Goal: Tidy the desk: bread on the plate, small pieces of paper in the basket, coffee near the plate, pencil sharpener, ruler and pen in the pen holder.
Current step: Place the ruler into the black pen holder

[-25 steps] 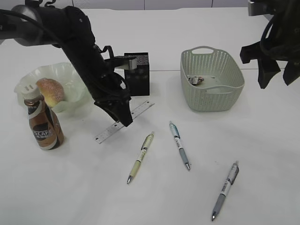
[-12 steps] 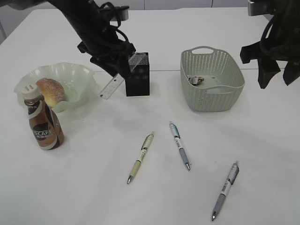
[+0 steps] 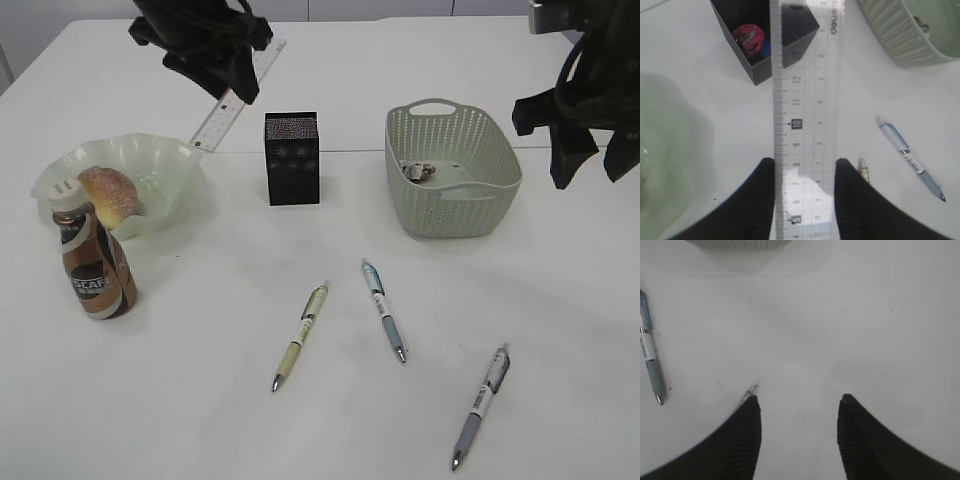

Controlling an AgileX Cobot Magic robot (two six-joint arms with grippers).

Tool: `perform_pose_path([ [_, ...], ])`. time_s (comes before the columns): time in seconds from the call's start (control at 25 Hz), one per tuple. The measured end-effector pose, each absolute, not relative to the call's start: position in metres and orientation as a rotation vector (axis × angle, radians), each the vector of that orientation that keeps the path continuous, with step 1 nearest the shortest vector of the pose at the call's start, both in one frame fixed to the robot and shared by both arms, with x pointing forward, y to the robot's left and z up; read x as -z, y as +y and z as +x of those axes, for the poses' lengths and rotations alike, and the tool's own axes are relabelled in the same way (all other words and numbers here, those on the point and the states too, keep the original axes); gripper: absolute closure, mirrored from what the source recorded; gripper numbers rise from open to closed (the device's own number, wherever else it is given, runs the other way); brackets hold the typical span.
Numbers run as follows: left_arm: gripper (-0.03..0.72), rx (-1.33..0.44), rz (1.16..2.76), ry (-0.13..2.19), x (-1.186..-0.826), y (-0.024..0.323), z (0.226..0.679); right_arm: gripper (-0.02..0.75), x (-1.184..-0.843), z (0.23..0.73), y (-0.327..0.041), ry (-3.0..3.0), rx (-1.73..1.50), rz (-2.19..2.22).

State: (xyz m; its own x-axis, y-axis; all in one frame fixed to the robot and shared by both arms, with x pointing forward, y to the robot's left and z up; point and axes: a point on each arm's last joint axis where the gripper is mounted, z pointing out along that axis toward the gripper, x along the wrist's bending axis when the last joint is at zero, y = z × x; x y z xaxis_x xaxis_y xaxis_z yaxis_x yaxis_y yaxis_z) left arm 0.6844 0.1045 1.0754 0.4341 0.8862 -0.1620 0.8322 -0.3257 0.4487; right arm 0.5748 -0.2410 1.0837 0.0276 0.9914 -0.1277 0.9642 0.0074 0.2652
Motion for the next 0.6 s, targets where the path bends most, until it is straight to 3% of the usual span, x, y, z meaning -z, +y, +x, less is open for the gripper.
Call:
perform_pose_path([
  [0.6,0.417,-0.317,2.059,1.338,-1.177,0.124,0.639,0.372,-1.084,0.575,-0.241,2.009,-0.140,2.030],
])
